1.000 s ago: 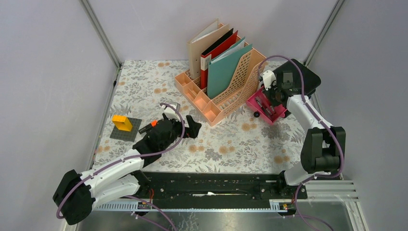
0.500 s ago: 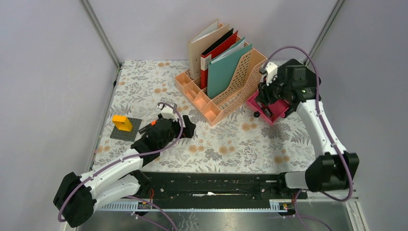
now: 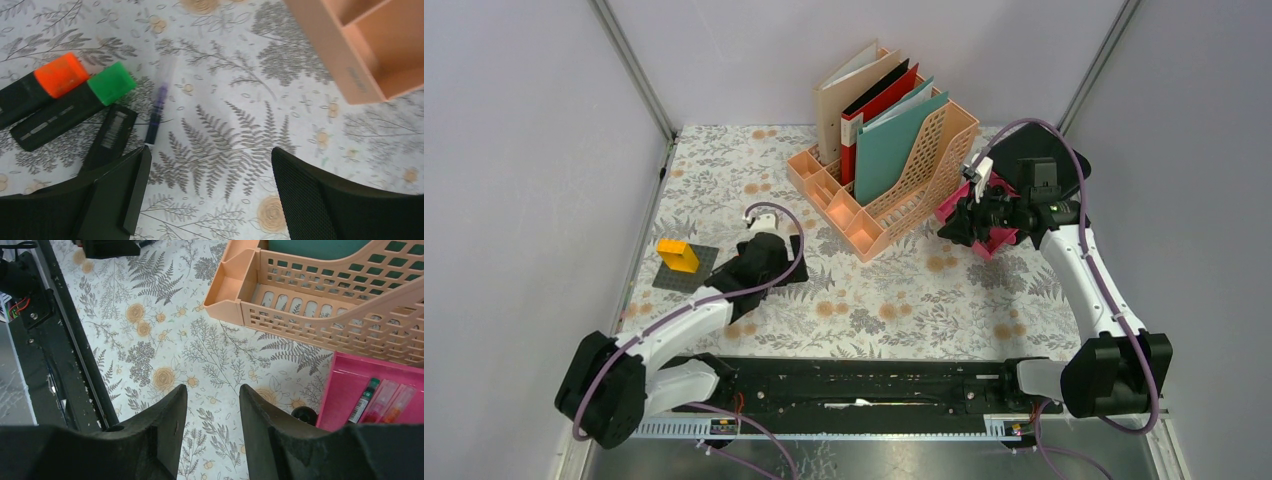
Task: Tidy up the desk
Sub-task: Place the stationery in the drawer, then pick up the stationery from the center of the board.
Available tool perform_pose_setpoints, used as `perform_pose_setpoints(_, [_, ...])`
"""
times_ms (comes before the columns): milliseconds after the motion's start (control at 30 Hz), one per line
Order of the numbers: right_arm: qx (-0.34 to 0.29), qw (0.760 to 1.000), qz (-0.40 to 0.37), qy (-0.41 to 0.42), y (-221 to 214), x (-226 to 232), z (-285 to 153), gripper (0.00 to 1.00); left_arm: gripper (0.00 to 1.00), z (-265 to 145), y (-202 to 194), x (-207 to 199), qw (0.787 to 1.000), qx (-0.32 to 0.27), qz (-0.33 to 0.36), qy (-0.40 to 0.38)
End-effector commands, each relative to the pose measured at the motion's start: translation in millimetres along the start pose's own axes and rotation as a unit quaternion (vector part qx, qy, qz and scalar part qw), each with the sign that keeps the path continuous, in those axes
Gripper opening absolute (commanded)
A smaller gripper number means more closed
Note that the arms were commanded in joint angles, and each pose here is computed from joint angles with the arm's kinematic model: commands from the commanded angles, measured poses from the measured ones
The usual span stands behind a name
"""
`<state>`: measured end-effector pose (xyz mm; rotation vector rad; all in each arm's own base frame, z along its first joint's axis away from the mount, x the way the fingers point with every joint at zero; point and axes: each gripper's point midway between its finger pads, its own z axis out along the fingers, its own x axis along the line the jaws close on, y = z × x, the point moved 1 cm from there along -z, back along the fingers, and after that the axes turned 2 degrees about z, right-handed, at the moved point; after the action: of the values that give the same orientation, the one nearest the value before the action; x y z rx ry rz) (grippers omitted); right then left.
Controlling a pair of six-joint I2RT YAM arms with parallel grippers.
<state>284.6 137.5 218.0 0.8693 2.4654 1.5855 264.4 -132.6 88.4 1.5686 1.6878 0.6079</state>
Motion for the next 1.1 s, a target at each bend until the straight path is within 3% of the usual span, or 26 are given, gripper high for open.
perform_pose_setpoints(0, [-0.018,0.999,-0.015,0.022,7,7,-1,0.5,0.9,10,9,13,0.999,0.01,-0.029,0.043])
perform_pose_setpoints(200, [-0.016,1.0,-0.014,0.021,5,7,-1,0.5,0.77,26,-4,24,0.996,0.046,-0.044,0.059])
perform_pose_setpoints(267, [-0.015,1.0,-0.014,0.022,4,6,0,0.5,0.66,29,-7,28,0.995,0.056,-0.038,0.073])
perform_pose_setpoints(500, [-0.012,1.0,-0.011,0.02,2,4,1,0.5,0.63,35,-14,42,0.99,0.075,-0.024,0.121])
perform_pose_setpoints(667, [-0.011,1.0,-0.011,0.019,1,3,1,0.5,0.63,39,-18,43,0.988,0.085,-0.022,0.126])
perform_pose_setpoints(1067, [-0.012,1.0,-0.009,0.016,0,1,0,0.5,0.51,45,-32,44,0.985,0.114,-0.017,0.127])
